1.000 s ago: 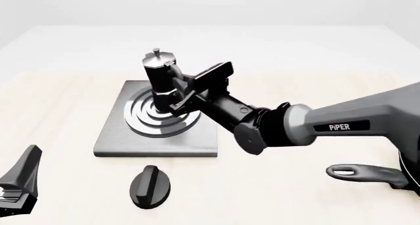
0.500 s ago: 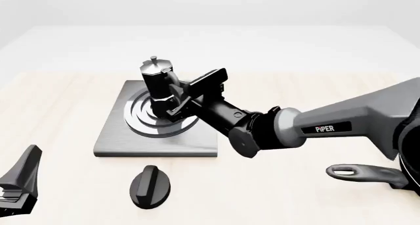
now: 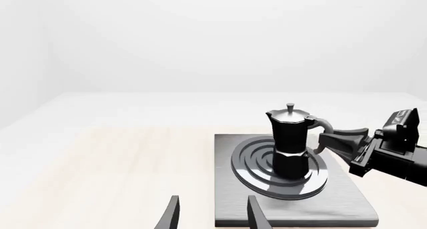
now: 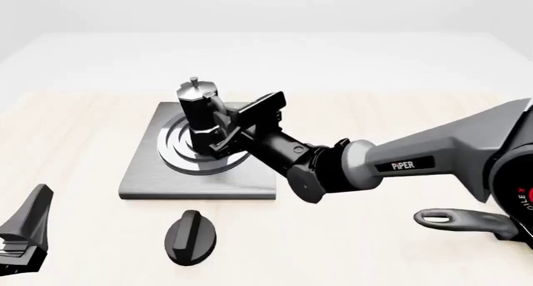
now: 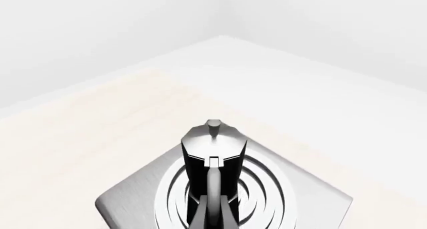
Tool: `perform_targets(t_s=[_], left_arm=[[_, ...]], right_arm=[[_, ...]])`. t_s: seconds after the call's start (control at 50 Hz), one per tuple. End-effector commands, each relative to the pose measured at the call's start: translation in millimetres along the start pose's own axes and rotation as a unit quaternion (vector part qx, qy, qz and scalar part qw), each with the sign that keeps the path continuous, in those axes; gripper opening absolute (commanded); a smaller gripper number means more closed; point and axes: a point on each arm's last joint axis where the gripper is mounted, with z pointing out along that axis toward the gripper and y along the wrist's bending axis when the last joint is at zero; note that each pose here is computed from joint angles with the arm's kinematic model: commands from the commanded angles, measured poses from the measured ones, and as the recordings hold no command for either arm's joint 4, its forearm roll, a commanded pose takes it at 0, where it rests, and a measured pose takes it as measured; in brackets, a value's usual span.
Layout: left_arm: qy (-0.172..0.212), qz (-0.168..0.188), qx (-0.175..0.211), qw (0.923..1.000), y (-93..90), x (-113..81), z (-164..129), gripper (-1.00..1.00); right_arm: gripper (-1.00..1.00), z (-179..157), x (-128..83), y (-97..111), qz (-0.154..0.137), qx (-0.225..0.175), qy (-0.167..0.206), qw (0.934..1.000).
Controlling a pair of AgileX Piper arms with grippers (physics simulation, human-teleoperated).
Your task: Put the moka pot on the stove.
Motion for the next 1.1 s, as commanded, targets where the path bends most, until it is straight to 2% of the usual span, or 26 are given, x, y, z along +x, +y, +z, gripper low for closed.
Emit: perform_targets(t_s=[0.02,0.16,0.18,0.72,0.92,1.1], left_arm=[[0.0,0.0,0.0,1.0,0.0,0.0,0.0,1.0],[0.0,0.0,0.0,1.0,0.0,0.0,0.0,1.0],[0.0,0.0,0.0,1.0,0.0,0.0,0.0,1.0],[0.0,0.0,0.0,1.0,0.0,0.0,0.0,1.0],[0.0,0.0,0.0,1.0,0.0,0.0,0.0,1.0],[0.0,0.0,0.0,1.0,0.0,0.0,0.0,1.0]], right_arm=[[-1.0,1.4,-4.0,-0.3,0.005,0.0,-0.009,0.9999],[-1.0,3.0,-2.0,4.1,0.006,-0.005,-0.005,1.0],[1.0,3.3,-1.4,4.9,0.007,-0.006,-0.004,1.0],[1.0,2.1,-4.9,4.6,0.003,-0.005,-0.004,1.0],[1.0,-8.6,-2.0,13.8,0.014,-0.017,0.0,0.9998],[1.0,-28.6,-15.8,9.5,0.01,-0.012,-0.012,0.9998]])
